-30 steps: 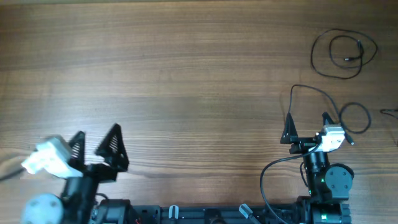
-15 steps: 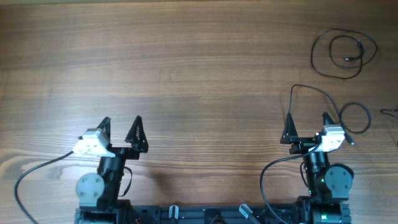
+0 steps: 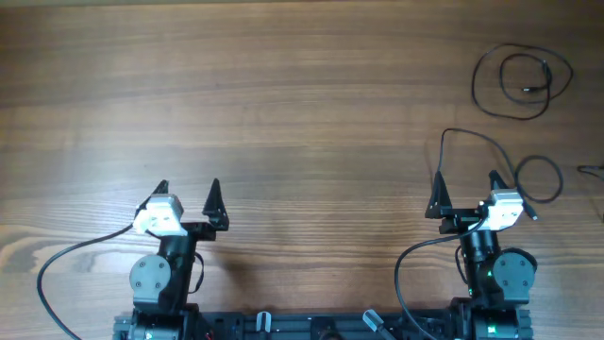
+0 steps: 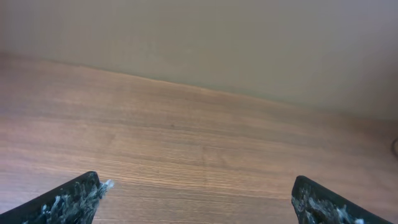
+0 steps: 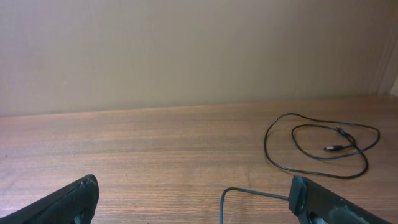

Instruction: Untangle cables

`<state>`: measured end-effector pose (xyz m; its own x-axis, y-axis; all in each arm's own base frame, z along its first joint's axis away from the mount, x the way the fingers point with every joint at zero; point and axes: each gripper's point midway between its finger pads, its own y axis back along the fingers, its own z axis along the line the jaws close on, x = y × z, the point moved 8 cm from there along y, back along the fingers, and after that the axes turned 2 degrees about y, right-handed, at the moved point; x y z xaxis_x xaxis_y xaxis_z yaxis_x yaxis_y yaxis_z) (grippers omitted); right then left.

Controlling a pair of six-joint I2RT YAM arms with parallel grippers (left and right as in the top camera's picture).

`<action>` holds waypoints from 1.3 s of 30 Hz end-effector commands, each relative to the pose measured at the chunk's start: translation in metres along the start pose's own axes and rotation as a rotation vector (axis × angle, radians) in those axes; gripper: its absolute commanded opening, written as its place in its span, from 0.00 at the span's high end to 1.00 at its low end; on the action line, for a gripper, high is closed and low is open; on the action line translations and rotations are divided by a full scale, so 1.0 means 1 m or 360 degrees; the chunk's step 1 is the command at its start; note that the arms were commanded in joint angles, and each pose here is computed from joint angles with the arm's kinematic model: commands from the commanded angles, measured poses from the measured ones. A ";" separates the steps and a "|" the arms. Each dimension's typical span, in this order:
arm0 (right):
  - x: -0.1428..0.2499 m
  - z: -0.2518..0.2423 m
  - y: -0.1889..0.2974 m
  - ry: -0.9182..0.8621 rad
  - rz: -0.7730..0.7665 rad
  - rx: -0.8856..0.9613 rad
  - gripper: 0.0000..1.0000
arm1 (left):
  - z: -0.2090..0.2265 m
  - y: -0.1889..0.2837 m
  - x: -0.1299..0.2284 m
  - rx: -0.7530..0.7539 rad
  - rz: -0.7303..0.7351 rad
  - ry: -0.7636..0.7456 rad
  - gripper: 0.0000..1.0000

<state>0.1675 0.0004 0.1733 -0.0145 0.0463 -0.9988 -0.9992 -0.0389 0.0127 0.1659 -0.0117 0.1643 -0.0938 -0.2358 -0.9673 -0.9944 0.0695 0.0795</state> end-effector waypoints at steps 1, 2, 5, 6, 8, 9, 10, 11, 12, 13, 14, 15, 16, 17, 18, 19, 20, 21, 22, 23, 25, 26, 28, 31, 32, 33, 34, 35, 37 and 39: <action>-0.002 0.000 0.001 0.0017 -0.0021 0.0013 0.00 | -0.003 0.000 0.003 0.0052 0.0005 -0.0128 0.00; -0.002 0.000 0.001 0.0016 -0.0021 0.0013 0.00 | -0.003 0.000 0.003 0.0052 0.0004 -0.0131 0.00; -0.002 0.000 0.001 0.0016 -0.0021 0.0013 0.01 | -0.003 0.000 0.003 0.0052 0.0004 -0.0168 0.00; -0.002 0.000 0.001 0.0016 -0.0021 0.0013 0.00 | -0.003 0.000 0.003 0.0052 0.0004 -0.0174 0.00; -0.002 0.000 0.001 0.0016 -0.0021 0.0013 0.00 | -0.003 0.000 0.003 0.0053 0.0004 -0.0170 0.00; -0.002 0.000 0.001 0.0017 -0.0021 0.0013 0.00 | -0.003 0.000 0.003 0.0052 0.0004 -0.0163 0.00; -0.002 0.000 0.001 0.0016 -0.0021 0.0013 0.00 | -0.003 0.000 0.003 0.0053 0.0004 -0.0153 0.00; -0.002 0.000 0.001 0.0016 -0.0021 0.0013 0.00 | -0.003 0.000 0.002 0.0050 0.0001 -0.0155 0.00; -0.002 0.000 0.001 0.0017 -0.0021 0.0013 0.00 | -0.003 0.000 0.002 0.0051 0.0000 -0.0155 0.00; -0.002 0.000 0.001 0.0016 -0.0021 0.0013 0.00 | -0.003 0.000 0.002 0.0051 0.0000 -0.0154 0.00; -0.002 0.000 0.001 0.0016 -0.0021 0.0013 0.00 | -0.003 0.000 0.002 0.0051 -0.0001 -0.0154 0.00; -0.002 0.000 0.001 0.0016 -0.0021 0.0013 0.00 | -0.003 0.000 0.002 0.0051 -0.0001 -0.0154 0.00; -0.002 0.000 0.001 0.0016 -0.0021 0.0013 0.00 | -0.003 0.000 0.002 0.0051 -0.0001 -0.0154 0.00; -0.002 0.000 0.001 0.0017 -0.0021 0.0013 0.00 | -0.003 0.000 0.002 0.0051 -0.0001 -0.0154 0.00; -0.002 0.000 0.001 0.0015 -0.0021 0.0013 0.00 | -0.003 0.000 0.002 0.0052 -0.0001 -0.0154 0.00; -0.002 0.000 0.001 0.0016 -0.0021 0.0013 0.00 | -0.003 0.000 0.002 0.0052 -0.0001 -0.0154 0.00; -0.002 0.000 0.001 0.0016 -0.0021 0.0013 0.01 | -0.003 0.000 0.002 0.0052 -0.0001 -0.0154 0.00; -0.002 0.000 0.001 0.0016 -0.0021 0.0013 0.00 | -0.003 0.000 0.002 0.0052 -0.0001 -0.0154 0.00; -0.002 0.000 0.001 0.0016 -0.0021 0.0013 0.00 | -0.003 0.000 0.002 0.0052 -0.0001 -0.0154 0.00; -0.002 0.000 0.001 0.0016 -0.0021 0.0013 0.00 | -0.003 0.000 0.002 0.0051 -0.0002 -0.0154 0.00; -0.002 0.000 0.001 0.0016 -0.0021 0.0013 0.00 | -0.003 0.000 0.002 0.0051 -0.0002 -0.0154 0.00; -0.002 0.000 0.001 0.0017 -0.0021 0.0013 0.00 | -0.003 0.000 0.002 0.0051 -0.0001 -0.0154 0.00; -0.002 0.000 0.001 0.0016 -0.0021 0.0013 0.00 | -0.003 0.000 0.002 0.0052 -0.0001 -0.0154 0.00; -0.002 0.000 0.001 0.0016 -0.0021 0.0013 0.00 | -0.003 0.000 0.002 0.0051 -0.0001 -0.0154 0.00; -0.002 0.000 0.001 0.0017 -0.0021 0.0013 0.00 | -0.003 0.000 0.002 0.0051 0.0000 -0.0154 0.00; -0.002 0.000 0.001 0.0016 -0.0021 0.0013 0.00 | -0.003 0.000 0.002 0.0051 0.0000 -0.0154 0.00; -0.002 0.000 0.001 0.0016 -0.0021 0.0013 0.00 | -0.003 0.000 0.002 0.0051 0.0000 -0.0154 0.00; -0.002 0.000 0.001 0.0017 -0.0021 0.0013 0.00 | -0.003 0.000 0.002 0.0051 0.0000 -0.0154 0.00; -0.002 0.000 0.001 0.0017 -0.0021 0.0013 0.00 | -0.003 0.000 0.002 0.0051 0.0000 -0.0154 0.00; -0.002 0.000 0.001 0.0016 -0.0021 0.0013 0.00 | -0.003 0.000 0.002 0.0051 0.0000 -0.0154 0.01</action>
<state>0.1675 0.0004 0.1734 -0.0142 0.0462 -0.9988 -0.9992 -0.0389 0.0124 0.1659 -0.0127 0.1646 -0.0896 -0.1601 -0.9830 -0.9938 0.0802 0.0775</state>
